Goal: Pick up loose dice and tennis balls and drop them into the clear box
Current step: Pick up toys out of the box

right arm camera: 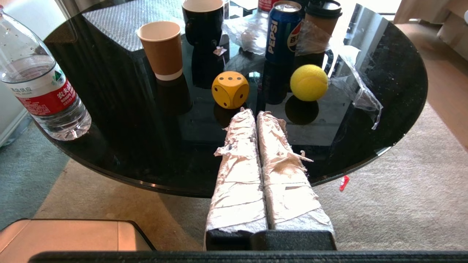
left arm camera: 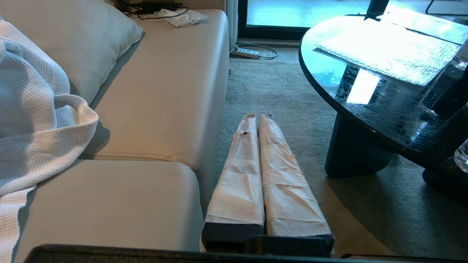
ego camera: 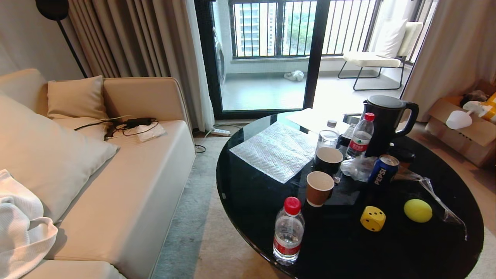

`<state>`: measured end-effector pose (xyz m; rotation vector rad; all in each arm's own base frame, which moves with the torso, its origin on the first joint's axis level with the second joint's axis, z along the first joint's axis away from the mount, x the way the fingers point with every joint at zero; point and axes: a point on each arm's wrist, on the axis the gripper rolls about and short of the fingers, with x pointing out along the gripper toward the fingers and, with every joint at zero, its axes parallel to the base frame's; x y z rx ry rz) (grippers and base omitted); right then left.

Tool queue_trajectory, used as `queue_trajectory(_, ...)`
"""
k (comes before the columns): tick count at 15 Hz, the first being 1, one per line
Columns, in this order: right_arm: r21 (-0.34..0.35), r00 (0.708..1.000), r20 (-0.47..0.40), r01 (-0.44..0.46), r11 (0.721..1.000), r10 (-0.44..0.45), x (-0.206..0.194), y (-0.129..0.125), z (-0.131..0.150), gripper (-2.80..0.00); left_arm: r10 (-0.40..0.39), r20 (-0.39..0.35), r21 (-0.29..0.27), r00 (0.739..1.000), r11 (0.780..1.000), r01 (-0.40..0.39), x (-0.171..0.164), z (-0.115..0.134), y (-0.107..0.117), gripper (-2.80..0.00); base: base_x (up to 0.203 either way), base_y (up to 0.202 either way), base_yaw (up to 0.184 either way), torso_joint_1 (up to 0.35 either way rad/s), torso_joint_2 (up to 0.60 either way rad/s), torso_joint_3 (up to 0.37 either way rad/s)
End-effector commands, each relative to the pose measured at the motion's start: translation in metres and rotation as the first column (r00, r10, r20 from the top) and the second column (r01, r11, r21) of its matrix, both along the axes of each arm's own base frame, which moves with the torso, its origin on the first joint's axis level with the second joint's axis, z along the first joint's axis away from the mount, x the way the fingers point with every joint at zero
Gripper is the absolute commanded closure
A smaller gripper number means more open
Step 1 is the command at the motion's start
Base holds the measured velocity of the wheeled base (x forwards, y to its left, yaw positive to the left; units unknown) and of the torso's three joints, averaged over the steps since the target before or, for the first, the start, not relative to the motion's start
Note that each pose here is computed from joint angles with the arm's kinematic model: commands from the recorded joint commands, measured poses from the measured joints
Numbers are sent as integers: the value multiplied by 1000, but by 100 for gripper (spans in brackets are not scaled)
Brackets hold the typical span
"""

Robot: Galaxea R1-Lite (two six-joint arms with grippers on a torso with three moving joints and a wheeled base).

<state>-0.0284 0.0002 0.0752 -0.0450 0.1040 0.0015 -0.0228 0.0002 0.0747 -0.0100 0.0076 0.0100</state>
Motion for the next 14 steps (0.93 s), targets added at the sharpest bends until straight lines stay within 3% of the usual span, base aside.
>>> queue_trajectory(1, 0, 1000, 0, -1, 1000, 1, 0, 0, 0, 0, 1, -2, -1, 1000, 1000, -1, 0, 0, 0, 0, 0, 0, 0, 2, -2, -149)
queue_trajectory(14, 0, 1000, 0, -1, 1000, 1, 0, 0, 0, 0, 1, -2, -1, 1000, 1000, -1, 0, 0, 0, 0, 0, 0, 0, 2, 2, -194)
